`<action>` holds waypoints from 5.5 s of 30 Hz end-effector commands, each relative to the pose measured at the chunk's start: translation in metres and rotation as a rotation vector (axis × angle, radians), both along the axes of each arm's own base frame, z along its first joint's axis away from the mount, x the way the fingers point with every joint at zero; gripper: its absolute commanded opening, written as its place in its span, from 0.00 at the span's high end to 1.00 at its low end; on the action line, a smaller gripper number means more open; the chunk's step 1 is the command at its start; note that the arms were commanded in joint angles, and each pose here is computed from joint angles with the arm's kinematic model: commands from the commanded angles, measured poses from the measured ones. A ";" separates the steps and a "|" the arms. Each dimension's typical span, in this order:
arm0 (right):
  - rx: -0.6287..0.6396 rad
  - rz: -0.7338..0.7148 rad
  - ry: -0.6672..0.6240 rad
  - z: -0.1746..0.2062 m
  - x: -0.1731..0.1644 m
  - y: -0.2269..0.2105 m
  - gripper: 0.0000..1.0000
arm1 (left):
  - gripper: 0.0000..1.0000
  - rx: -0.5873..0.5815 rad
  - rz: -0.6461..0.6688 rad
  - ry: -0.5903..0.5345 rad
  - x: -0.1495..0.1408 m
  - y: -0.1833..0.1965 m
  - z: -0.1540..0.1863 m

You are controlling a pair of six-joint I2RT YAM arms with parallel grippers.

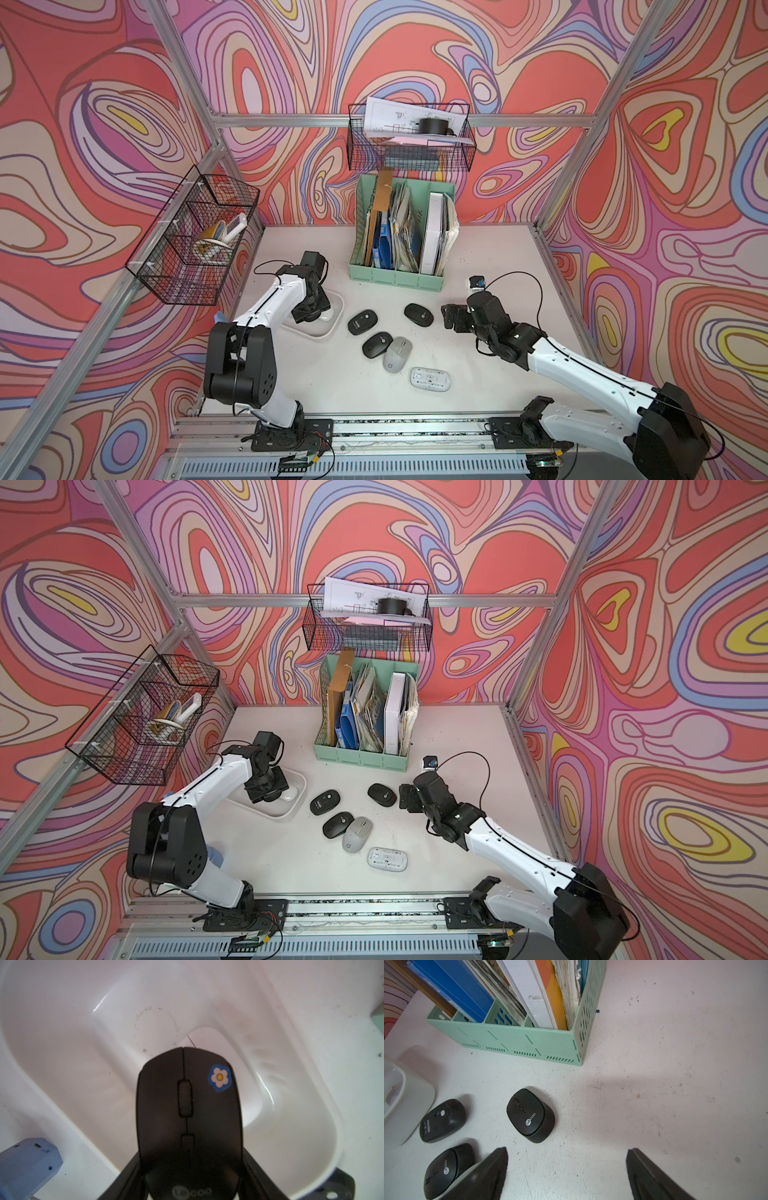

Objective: Put the mouse in the storage box
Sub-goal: Place the mouse in the storage box, then pick up the mouse from the center of the board.

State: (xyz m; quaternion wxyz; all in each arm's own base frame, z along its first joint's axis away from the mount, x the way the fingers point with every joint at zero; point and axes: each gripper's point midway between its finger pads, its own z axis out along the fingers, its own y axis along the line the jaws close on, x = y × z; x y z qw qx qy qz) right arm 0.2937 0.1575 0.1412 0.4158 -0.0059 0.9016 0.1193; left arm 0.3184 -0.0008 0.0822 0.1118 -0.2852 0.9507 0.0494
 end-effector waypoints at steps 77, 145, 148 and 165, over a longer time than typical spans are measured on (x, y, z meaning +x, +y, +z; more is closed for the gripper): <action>-0.041 -0.052 0.010 0.005 -0.002 -0.007 0.09 | 0.01 0.130 -0.892 0.237 -0.107 -0.159 0.014; 0.002 -0.049 -0.012 0.006 -0.011 -0.011 0.10 | 0.45 -0.018 -0.902 0.118 -0.091 -0.214 -0.035; 0.001 -0.049 -0.009 0.003 -0.013 -0.012 0.10 | 0.45 -0.030 -0.888 0.088 -0.090 -0.215 -0.026; 0.018 -0.042 -0.020 0.011 -0.010 -0.007 0.10 | 0.46 -0.057 -0.557 -0.096 -0.062 -0.143 0.051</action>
